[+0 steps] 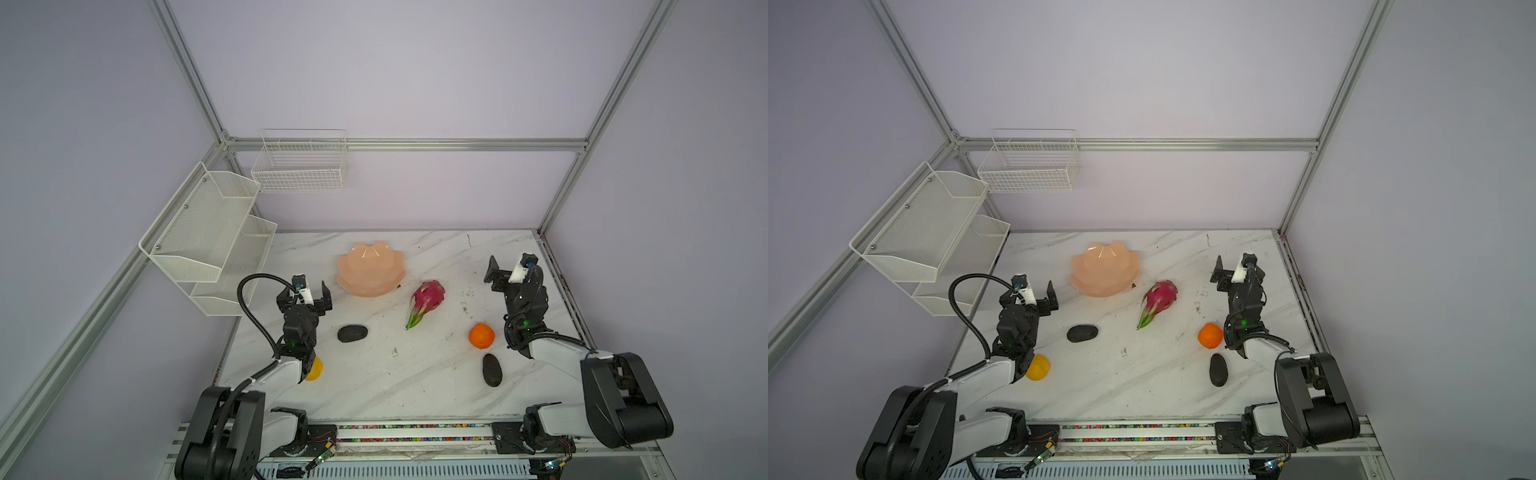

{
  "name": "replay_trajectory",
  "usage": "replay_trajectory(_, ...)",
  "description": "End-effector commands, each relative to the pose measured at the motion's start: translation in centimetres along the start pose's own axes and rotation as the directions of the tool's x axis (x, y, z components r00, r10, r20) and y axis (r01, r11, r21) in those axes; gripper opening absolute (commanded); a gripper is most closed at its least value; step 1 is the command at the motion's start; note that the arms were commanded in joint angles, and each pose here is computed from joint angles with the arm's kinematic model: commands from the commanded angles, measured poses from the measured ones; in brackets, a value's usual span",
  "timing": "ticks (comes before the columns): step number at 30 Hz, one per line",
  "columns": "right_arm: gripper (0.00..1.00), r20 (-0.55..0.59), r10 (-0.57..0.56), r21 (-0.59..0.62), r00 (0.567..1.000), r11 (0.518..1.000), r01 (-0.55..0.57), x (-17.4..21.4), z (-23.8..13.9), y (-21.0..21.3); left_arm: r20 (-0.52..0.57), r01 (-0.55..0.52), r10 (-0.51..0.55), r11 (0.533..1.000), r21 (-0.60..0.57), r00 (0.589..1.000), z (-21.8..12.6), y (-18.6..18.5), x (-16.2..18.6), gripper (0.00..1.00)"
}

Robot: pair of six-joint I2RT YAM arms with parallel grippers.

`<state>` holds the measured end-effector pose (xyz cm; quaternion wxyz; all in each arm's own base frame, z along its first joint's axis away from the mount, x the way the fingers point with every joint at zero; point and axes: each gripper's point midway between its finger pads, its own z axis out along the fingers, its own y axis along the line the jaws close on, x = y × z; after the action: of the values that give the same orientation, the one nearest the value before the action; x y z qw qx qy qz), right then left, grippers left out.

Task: Place and organize the fake fruits in the fruit bowl

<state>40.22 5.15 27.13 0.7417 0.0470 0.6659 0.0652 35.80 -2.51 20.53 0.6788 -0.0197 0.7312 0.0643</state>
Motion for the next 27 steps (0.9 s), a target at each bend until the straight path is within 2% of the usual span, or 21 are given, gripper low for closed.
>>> replay_trajectory(1, 0.97, -0.190, 0.066, -0.167, 0.980, 0.981, -0.099, 2.9, -2.1, 4.1, -0.059, -0.081, 0.092, 0.983, 0.165, 0.994, -1.6, -6.2, -2.0, 1.00)
replay_trajectory(2, 0.97, -0.212, 0.086, -0.223, 0.974, 0.966, -0.134, 3.0, -3.0, 5.2, -0.073, -0.069, 0.090, 0.965, 0.253, 0.993, -2.3, -8.6, -2.2, 1.00)
replay_trajectory(4, 0.97, -0.255, 0.115, -0.340, 0.960, 0.919, -0.201, 3.4, -4.6, 7.3, -0.117, -0.030, 0.098, 0.877, 0.480, 0.988, -3.7, -13.9, -1.8, 1.00)
replay_trajectory(7, 0.97, -0.312, 0.119, -0.452, 0.943, 0.854, -0.257, 3.5, -6.9, 9.4, -0.136, -0.030, 0.158, 0.750, 0.661, 0.978, -5.6, -20.0, -1.0, 1.00)
replay_trajectory(8, 0.97, -0.320, 0.113, -0.463, 0.941, 0.847, -0.259, 3.6, -7.5, 9.5, -0.131, -0.039, 0.175, 0.730, 0.683, 0.976, -5.8, -21.4, -0.9, 1.00)
replay_trajectory(11, 0.97, -0.284, 0.157, -0.478, 0.946, 0.832, -0.281, 3.3, -9.2, 9.2, -0.122, -0.072, 0.218, 0.710, 0.700, 0.968, -5.3, -24.6, -0.5, 1.00)
replay_trajectory(15, 0.97, -0.260, 0.171, -0.526, 0.950, 0.800, -0.289, 2.6, -10.2, 9.8, -0.066, -0.144, 0.262, 0.706, 0.693, 0.963, -4.1, -27.8, 0.5, 1.00)
replay_trajectory(18, 0.97, -0.264, 0.169, -0.561, 0.950, 0.774, -0.294, 2.4, -10.4, 10.4, -0.065, -0.146, 0.269, 0.692, 0.707, 0.961, -3.3, -29.7, 0.8, 1.00)
replay_trajectory(21, 0.97, -0.270, 0.163, -0.564, 0.949, 0.772, -0.293, 2.5, -10.4, 10.5, -0.051, -0.153, 0.268, 0.686, 0.712, 0.962, -2.2, -31.3, 1.0, 1.00)
replay_trajectory(27, 0.97, -0.272, 0.152, -0.558, 0.950, 0.779, -0.285, 2.6, -10.3, 10.4, -0.062, -0.194, 0.308, 0.727, 0.658, 0.949, 0.7, -32.7, 1.8, 1.00)
